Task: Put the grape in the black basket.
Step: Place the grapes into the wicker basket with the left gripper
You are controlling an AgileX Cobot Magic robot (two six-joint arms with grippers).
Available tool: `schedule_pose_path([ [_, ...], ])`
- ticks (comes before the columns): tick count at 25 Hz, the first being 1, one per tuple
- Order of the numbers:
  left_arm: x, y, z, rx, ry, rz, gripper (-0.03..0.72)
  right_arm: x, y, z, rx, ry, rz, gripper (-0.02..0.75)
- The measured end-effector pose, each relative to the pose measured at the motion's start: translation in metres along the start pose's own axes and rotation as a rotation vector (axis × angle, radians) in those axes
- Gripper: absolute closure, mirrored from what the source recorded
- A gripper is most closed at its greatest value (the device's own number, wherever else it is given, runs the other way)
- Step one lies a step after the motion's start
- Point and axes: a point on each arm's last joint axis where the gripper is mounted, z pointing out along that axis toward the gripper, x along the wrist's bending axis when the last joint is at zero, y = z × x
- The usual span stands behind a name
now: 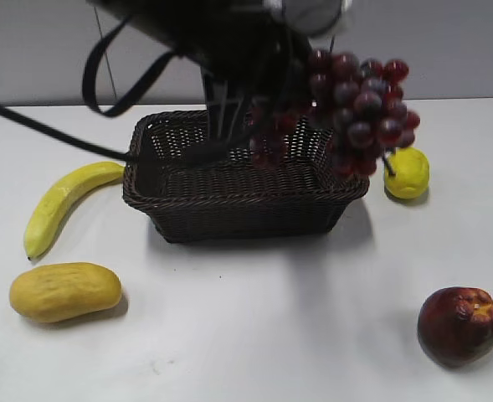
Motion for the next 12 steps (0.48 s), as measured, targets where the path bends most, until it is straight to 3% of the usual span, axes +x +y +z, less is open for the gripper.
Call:
schedule_pose_path([
  [6, 0.042, -0.038, -0.009, 0.046, 0.251, -0.052, 0.487, 0.0, 0.0, 0.0, 0.0, 0.0, 0.0, 0.24],
  [9, 0.047, -0.065, 0.002, 0.103, 0.259, -0.087, 0.489, 0.0, 0.0, 0.0, 0.0, 0.0, 0.0, 0.24],
  [12, 0.04, -0.091, 0.03, 0.159, 0.201, -0.117, 0.49, 0.0, 0.0, 0.0, 0.0, 0.0, 0.0, 0.24],
])
